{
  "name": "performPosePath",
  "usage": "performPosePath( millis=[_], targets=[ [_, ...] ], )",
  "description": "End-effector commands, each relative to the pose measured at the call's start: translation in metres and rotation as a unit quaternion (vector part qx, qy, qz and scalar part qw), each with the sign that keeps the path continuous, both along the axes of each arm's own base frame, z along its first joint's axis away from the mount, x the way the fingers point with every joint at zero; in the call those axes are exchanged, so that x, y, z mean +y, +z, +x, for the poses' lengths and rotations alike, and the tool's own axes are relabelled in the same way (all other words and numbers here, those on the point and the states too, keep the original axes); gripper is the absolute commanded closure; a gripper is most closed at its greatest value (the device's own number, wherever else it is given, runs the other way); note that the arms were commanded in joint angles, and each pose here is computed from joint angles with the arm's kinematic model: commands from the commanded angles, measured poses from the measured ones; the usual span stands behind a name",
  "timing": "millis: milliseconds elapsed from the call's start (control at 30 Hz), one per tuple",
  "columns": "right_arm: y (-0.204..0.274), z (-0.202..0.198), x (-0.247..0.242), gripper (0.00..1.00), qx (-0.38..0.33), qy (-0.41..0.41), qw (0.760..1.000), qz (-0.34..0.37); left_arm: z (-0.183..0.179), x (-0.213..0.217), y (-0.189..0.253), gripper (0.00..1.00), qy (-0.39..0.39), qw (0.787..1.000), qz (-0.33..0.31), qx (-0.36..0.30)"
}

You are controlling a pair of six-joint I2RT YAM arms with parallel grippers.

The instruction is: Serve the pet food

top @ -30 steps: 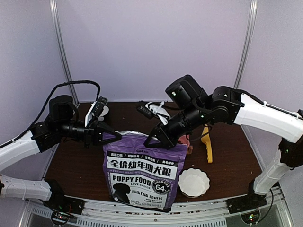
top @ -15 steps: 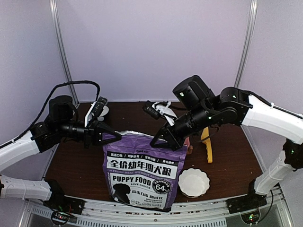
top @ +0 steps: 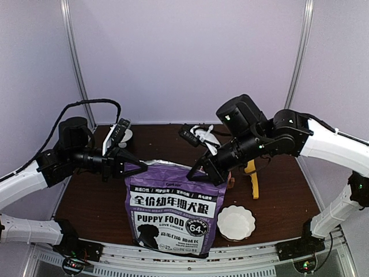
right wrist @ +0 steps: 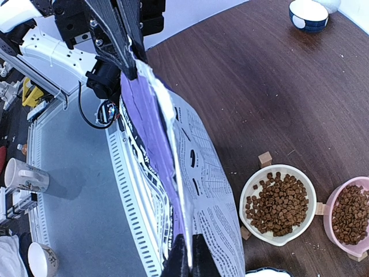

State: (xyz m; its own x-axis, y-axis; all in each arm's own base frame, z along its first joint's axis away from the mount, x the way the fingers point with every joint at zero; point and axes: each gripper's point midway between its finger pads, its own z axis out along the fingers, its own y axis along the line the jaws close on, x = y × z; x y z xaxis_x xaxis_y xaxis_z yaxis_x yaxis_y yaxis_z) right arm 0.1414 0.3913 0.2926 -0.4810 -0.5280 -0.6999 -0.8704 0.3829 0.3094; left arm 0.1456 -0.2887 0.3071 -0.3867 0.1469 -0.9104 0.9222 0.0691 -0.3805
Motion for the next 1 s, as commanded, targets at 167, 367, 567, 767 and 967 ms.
performPosePath(
  millis=[167, 367, 567, 767, 967],
  targets=[
    [-0.027, 0.003, -0.047, 0.92, 0.003, -0.048, 0.995, -0.083, -0.001, 0.005, 0.031, 1.00, 0.005, 0.998, -0.043, -0.048],
    [-0.033, 0.004, -0.056, 0.98, -0.003, -0.057, 0.994, -0.097, -0.002, 0.006, 0.032, 1.00, 0.006, 0.998, -0.044, -0.049],
    [-0.032, 0.005, -0.061, 1.00, -0.014, -0.060, 0.993, -0.101, -0.001, 0.006, 0.032, 1.00, 0.008, 0.998, -0.044, -0.049],
    [-0.033, 0.007, -0.069, 0.93, -0.022, -0.069, 0.991, -0.115, 0.000, 0.005, 0.034, 1.00, 0.008, 0.998, -0.045, -0.050],
    [-0.036, 0.008, -0.076, 1.00, -0.027, -0.075, 0.989, -0.124, 0.000, 0.005, 0.033, 1.00, 0.009, 0.998, -0.044, -0.049]
  ],
)
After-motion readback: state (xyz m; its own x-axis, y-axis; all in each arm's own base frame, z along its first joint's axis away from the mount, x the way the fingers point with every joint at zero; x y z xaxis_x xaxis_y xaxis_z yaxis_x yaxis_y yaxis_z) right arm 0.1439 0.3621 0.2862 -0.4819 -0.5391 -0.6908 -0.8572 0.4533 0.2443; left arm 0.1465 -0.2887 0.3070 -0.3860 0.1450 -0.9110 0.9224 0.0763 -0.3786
